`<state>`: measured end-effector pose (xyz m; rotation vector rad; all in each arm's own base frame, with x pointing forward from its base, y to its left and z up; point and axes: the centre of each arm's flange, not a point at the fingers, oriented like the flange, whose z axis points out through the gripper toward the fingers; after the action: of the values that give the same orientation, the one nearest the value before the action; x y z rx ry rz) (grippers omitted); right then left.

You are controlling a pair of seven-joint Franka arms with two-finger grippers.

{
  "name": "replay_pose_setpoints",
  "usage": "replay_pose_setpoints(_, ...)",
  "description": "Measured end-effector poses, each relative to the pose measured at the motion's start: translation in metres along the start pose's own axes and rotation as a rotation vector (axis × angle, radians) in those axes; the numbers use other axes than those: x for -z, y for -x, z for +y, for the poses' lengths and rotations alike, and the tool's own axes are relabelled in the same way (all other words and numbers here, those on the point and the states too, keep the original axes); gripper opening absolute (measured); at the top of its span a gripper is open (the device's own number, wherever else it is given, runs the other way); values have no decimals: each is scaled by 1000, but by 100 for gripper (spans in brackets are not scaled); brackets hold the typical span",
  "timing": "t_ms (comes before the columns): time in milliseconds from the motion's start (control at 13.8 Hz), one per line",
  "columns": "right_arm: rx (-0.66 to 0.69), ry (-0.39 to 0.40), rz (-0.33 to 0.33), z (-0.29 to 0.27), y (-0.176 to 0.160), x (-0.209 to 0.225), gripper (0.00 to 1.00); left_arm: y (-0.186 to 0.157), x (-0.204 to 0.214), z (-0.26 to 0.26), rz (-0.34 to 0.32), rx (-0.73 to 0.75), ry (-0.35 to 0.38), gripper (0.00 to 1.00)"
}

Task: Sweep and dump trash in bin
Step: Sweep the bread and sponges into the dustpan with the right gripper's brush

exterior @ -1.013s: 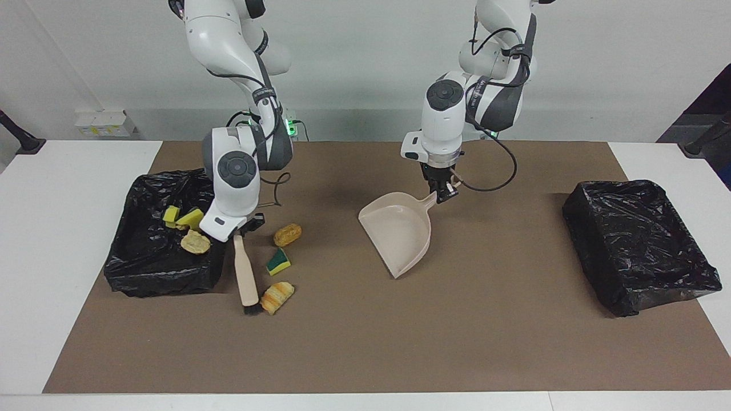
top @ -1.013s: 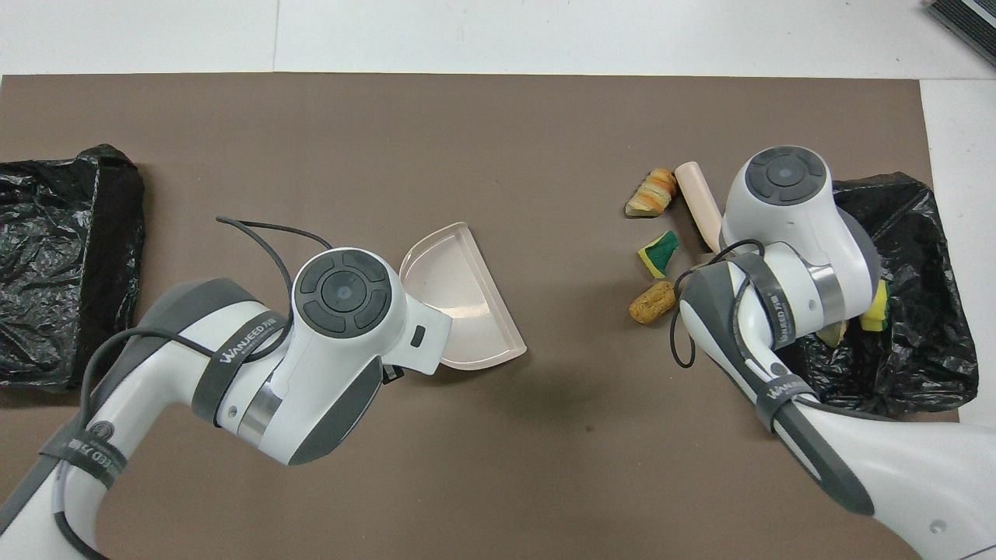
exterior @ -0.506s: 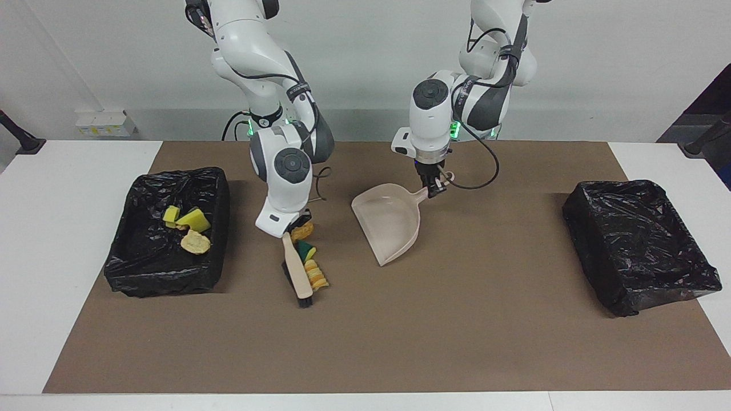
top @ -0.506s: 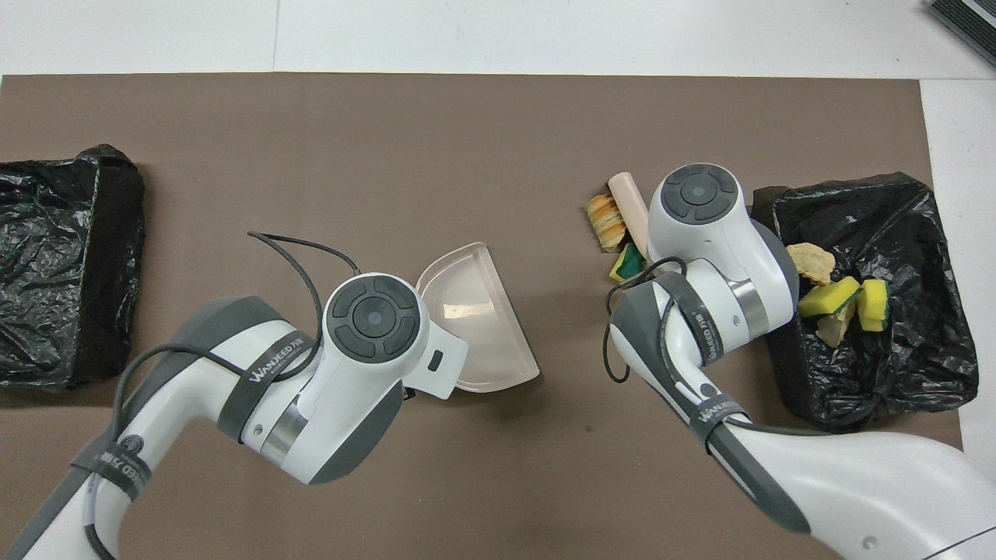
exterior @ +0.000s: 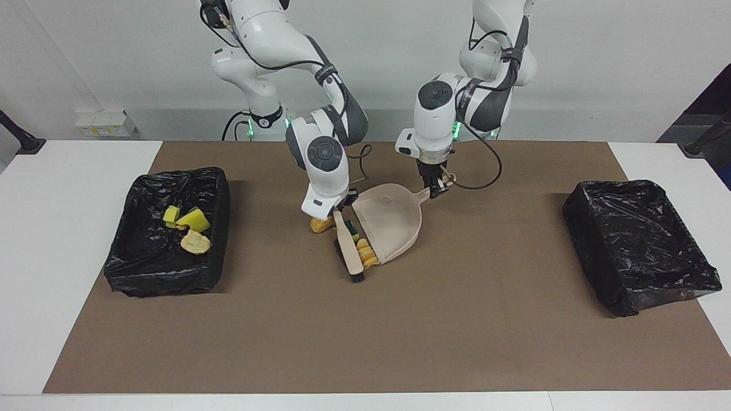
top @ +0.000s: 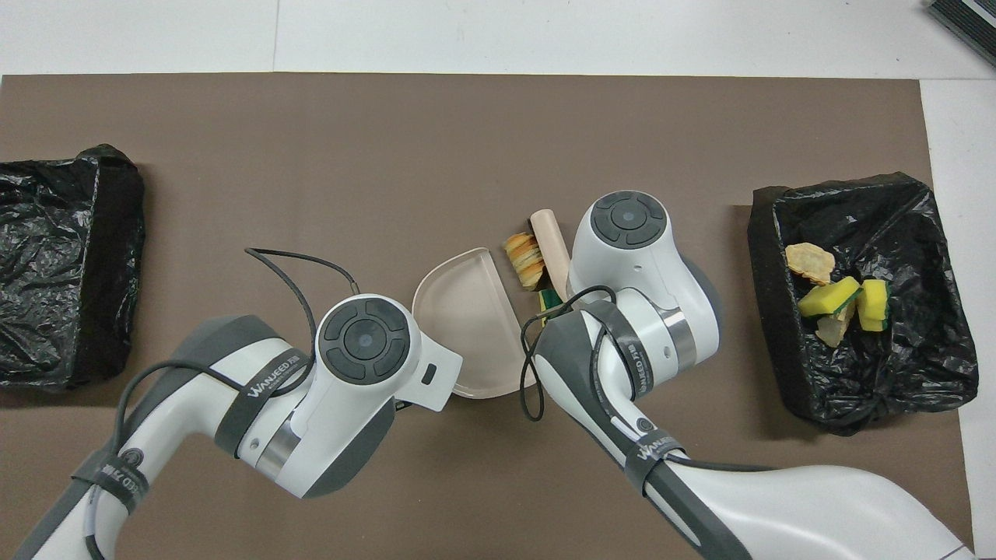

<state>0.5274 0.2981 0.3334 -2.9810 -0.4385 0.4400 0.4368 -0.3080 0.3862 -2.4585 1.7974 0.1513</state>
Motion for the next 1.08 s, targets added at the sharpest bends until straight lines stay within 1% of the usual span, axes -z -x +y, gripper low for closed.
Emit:
replay_pose_setpoints(72,-4,-40,-13,-10,3,-1,26,2,-1,0,-1,2,1,31)
replay_pose_setpoints(217,2,-115,-75,-29,13,-4,26,5,-3,-2,-2,7,3,31)
replay_pose_setpoints(362,14,-145,-119,-38,28,8,26,8,-5,-5,-5,9,6,31)
replay_pose_setpoints(434,22,-148,-130,-40,36,19,26,10,-6,-6,-4,12,6,31)
replay_pose_setpoints(579,17,-153,-118,-31,49,47,26,12,-7,-8,-3,14,6,31)
replay_pose_setpoints(723,-24,-160,-97,0,54,73,26,12,-7,-8,-2,13,5,31)
replay_pose_setpoints(868,-84,-148,-91,44,56,85,26,12,-7,-8,-2,13,5,31)
replay_pose_setpoints(1085,-178,-106,-115,114,67,72,26,12,-7,-8,-1,13,5,31)
